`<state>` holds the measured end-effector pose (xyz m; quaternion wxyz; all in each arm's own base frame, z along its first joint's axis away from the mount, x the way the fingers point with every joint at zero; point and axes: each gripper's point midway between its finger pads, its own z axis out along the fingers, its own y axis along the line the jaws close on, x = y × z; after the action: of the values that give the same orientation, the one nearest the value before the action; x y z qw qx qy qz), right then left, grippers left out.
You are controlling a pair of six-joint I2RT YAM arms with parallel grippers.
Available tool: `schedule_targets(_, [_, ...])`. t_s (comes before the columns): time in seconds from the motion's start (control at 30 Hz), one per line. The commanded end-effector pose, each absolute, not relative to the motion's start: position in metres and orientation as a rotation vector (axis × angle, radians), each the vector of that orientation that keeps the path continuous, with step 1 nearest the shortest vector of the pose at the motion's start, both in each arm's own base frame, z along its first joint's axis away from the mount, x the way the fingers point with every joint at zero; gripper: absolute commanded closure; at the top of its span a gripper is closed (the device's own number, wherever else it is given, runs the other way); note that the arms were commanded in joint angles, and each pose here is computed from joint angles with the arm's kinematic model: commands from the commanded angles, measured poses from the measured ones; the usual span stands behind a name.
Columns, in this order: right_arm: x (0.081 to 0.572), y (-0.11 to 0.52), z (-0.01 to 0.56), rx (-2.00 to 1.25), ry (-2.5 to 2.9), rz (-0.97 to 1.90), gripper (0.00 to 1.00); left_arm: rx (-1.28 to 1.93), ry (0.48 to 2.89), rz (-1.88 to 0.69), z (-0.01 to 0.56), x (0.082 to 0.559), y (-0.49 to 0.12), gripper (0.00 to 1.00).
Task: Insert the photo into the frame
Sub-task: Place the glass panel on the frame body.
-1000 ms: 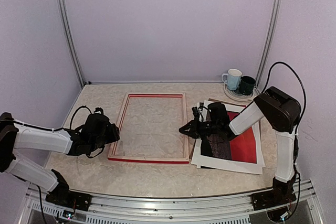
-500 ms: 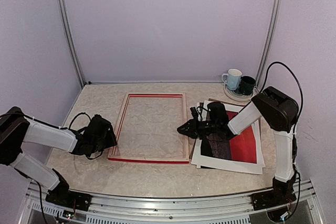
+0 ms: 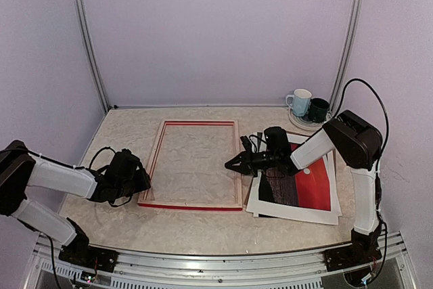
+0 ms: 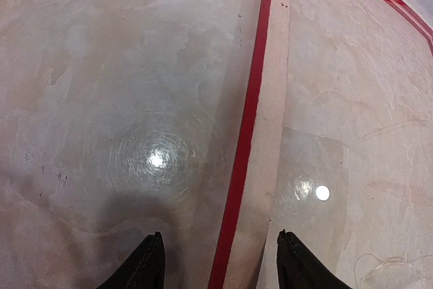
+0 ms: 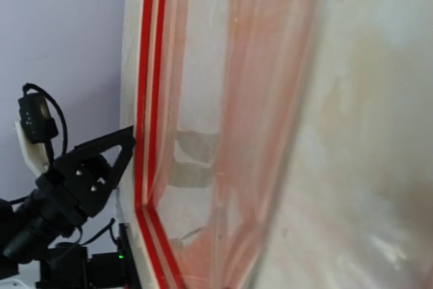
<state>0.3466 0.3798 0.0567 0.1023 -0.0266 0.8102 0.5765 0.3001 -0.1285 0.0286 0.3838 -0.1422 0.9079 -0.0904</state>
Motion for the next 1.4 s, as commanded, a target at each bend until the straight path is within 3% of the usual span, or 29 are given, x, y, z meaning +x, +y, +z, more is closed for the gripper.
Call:
schedule_targets(0.0, [0.349, 0.389, 0.08, -0.119, 2.352, 1.769, 1.0, -0.382, 2.29, -0.314, 0.042, 0.297, -0.132, 0.44])
schedule_targets(0.53, [0.377, 0.415, 0.259, -0.316, 1.952, 1.944, 1.0, -0.469, 2.161, -0.343, 0.119, 0.289, -0.112, 0.43])
schedule_targets(0.6, [0.379, 0.414, 0.244, -0.311, 1.999, 1.89, 1.0, -0.472, 2.147, -0.343, 0.126, 0.289, -0.109, 0.43])
schedule_targets(0.8, [0.371, 0.388, 0.112, -0.094, 2.321, 1.743, 1.0, -0.479, 2.138, -0.328, 0.134, 0.286, -0.101, 0.43])
schedule_targets(0.93, [0.366, 0.381, 0.07, -0.036, 2.408, 1.689, 1.0, -0.484, 2.149, -0.364, 0.13, 0.282, -0.103, 0.43])
schedule_targets(1.37, [0.383, 0.387, 0.075, 0.009, 2.362, 1.715, 1.0, -0.433, 2.211, -0.429, 0.114, 0.29, -0.12, 0.43])
